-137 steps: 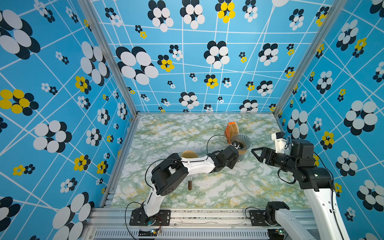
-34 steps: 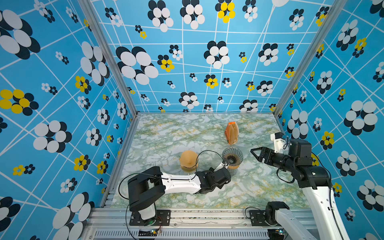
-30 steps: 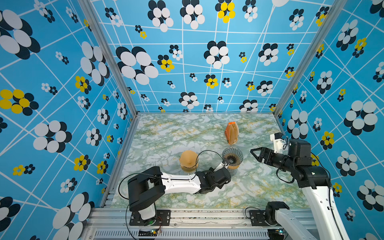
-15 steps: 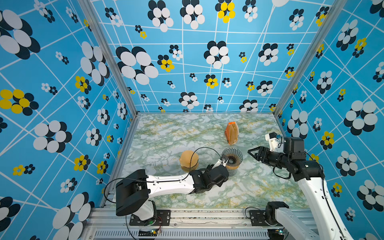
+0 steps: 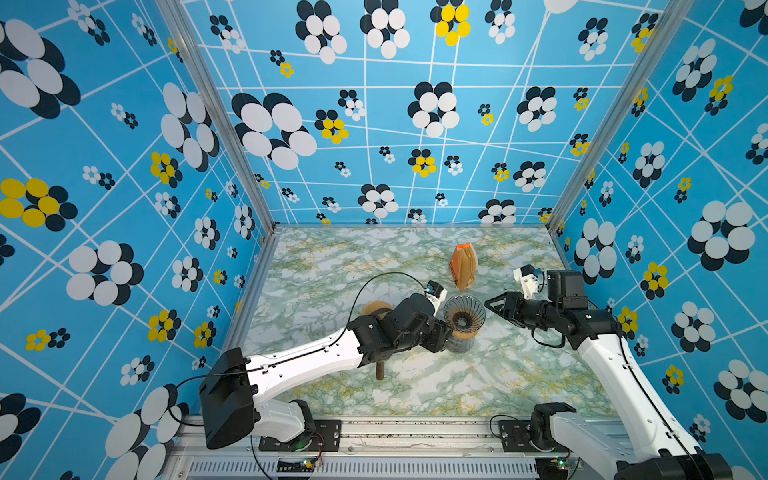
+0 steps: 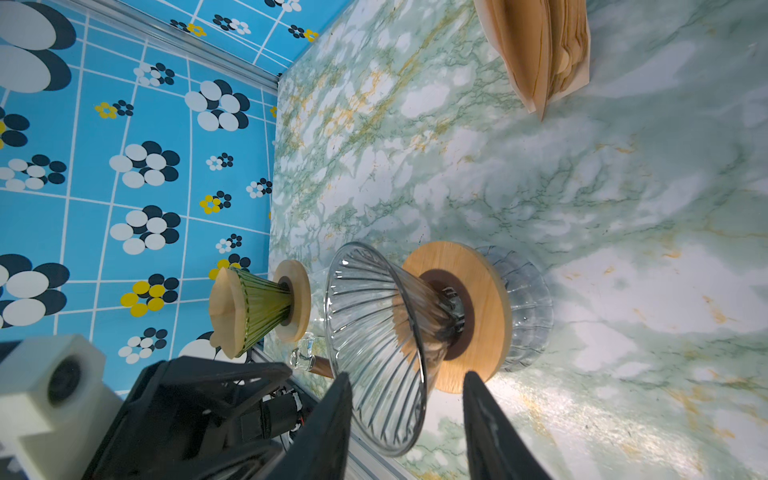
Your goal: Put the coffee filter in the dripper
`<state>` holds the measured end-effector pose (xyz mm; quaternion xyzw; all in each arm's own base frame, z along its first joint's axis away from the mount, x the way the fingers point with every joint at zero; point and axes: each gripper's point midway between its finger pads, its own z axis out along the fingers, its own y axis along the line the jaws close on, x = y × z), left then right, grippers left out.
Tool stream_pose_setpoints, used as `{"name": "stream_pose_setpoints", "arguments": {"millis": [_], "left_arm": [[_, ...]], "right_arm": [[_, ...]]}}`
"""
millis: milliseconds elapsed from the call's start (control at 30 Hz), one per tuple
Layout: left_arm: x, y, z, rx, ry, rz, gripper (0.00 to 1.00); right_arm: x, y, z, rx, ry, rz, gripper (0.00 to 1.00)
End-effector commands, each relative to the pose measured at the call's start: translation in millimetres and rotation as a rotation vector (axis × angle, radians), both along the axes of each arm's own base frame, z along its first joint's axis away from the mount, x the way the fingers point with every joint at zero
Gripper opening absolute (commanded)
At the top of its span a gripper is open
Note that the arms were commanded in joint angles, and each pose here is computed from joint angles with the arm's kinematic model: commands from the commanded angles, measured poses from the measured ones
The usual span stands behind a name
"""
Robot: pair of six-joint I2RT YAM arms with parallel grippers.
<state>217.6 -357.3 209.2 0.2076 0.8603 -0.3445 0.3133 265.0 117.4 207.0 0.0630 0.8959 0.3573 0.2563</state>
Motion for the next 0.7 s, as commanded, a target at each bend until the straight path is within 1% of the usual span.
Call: {"name": "stream_pose_setpoints", "arguments": {"millis": [0,67,233,467,667], "left_arm": [[1,5,14,-0.149,0.161,0.015,0.51],[9,9,17,-0.167,0.201,0.045,0.51],[20,1,19,-0.197,0.269,0.044,0.51],[31,-8,5,-0.156,0.323,0.054,0.52],[41,-15,-1,-0.145,0.343,0.062,0.52]], "right_arm": [[2,5,-4,0.015,-0.007,0.017,0.42],[3,6,-7,0.017,-0.003,0.016,0.40],[6,9,-13,0.012,0.005,0.020,0.37],[10,10,-19,0.015,0.013,0.014,0.32],[11,9,-23,0.015,0.020,0.007,0.27]]}}
